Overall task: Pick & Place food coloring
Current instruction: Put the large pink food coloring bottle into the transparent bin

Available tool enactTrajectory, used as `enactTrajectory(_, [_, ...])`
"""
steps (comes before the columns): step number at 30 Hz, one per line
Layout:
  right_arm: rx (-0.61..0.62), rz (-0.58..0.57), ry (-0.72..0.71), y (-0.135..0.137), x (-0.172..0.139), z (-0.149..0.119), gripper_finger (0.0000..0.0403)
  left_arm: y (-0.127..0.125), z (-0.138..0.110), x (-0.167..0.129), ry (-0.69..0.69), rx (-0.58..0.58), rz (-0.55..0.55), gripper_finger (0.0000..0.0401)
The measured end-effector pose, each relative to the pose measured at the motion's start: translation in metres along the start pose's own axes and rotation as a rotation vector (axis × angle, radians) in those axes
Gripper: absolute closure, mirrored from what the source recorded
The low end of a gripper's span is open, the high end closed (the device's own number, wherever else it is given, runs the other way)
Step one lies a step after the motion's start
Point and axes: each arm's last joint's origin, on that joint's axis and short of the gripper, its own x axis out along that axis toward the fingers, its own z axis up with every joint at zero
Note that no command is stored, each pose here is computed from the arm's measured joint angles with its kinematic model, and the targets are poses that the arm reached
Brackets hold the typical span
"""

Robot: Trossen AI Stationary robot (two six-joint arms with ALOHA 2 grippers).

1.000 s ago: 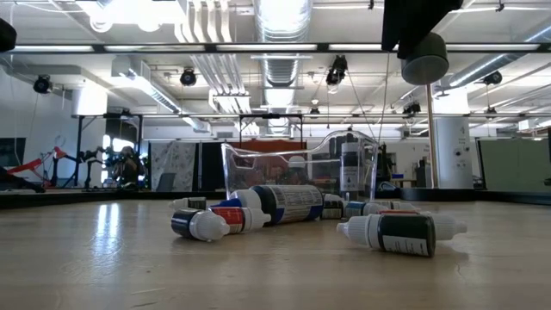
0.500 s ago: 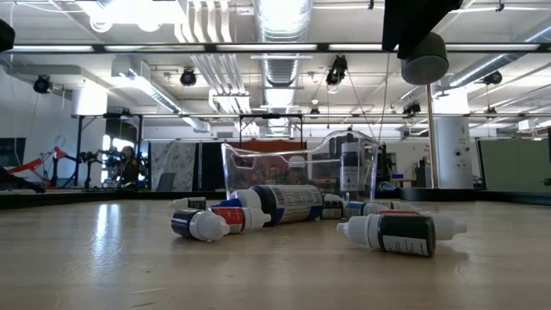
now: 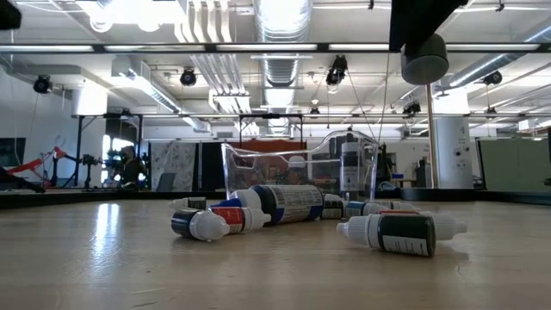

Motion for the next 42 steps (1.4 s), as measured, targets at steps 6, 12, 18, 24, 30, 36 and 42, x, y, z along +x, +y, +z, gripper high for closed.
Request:
enactTrajectory(6, [0.070,0.016,-0.050,-0.018,-0.026,-0.011,0.0145,0.039,0.023,-0.053,-0.131,-0.147,0.004,0.0309])
enactTrajectory(12, [0.110,0.046,-0.074,-0.027,-0.045,-0.026,0.0145,0.098,0.078,-0.077,-0.226,-0.321,0.075,0.0309])
enactTrajectory(18, [0.082,0.056,-0.073,-0.025,-0.049,-0.036,0.0145,0.171,0.135,-0.094,-0.262,-0.406,0.192,0.0309])
enactTrajectory(24, [0.083,0.047,-0.106,-0.025,-0.049,-0.036,0.0145,0.221,0.179,-0.100,-0.265,-0.324,0.264,0.0309])
enactTrajectory(30, [0.147,0.023,-0.199,-0.026,-0.049,-0.032,0.0145,0.240,0.218,-0.065,-0.161,-0.173,0.250,0.0309])
enactTrajectory(36, [0.253,0.001,-0.216,-0.030,-0.043,-0.023,0.0145,0.248,0.242,-0.026,-0.115,-0.040,0.234,0.0309])
enactTrajectory(42, [0.311,-0.027,-0.209,-0.034,-0.036,-0.014,0.0145,0.261,0.245,-0.003,-0.124,-0.015,0.208,0.0309])
